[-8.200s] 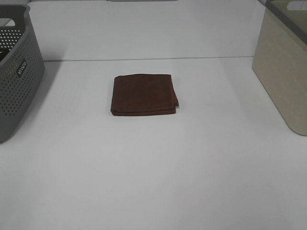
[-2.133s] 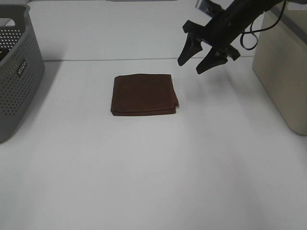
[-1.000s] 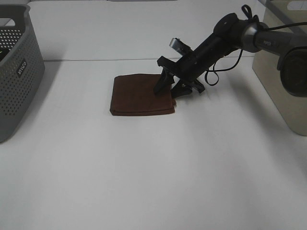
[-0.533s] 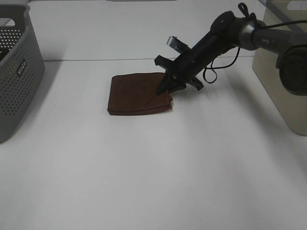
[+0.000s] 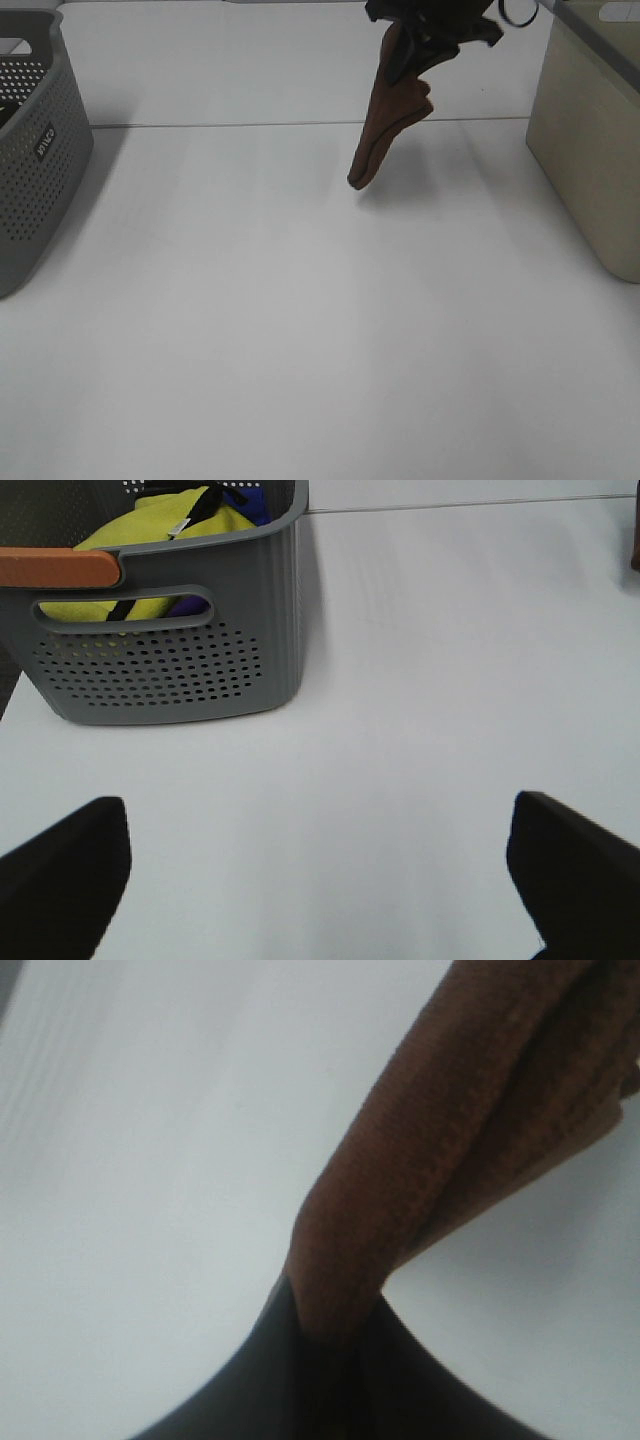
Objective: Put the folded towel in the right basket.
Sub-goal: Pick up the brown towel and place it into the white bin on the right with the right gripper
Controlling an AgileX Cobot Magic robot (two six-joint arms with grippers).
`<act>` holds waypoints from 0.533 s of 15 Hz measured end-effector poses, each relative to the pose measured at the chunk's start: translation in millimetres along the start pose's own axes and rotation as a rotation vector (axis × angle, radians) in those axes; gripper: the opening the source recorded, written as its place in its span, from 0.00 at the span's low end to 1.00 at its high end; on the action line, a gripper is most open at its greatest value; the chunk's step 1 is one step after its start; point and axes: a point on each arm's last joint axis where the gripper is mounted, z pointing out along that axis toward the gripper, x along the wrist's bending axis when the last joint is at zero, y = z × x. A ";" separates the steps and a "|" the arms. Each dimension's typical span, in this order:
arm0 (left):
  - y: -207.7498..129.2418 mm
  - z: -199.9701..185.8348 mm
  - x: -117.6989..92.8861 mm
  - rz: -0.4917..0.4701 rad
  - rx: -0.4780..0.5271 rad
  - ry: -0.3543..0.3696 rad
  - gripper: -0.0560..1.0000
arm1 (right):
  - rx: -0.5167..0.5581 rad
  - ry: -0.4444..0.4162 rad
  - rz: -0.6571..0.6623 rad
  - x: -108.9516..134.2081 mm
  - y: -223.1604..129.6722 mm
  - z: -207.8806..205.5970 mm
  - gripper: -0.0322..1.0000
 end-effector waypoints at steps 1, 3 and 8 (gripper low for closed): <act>0.0 0.0 0.0 0.000 0.000 0.000 0.97 | -0.023 -0.063 -0.013 1.2 2.0 -17.9 0.11; 0.0 0.0 0.0 0.000 0.000 0.000 0.97 | -0.084 -0.150 -0.048 8.4 5.3 -56.9 0.11; 0.0 0.0 0.0 0.000 0.000 0.000 0.97 | -0.232 -0.352 -0.109 16.2 2.0 -149.5 0.11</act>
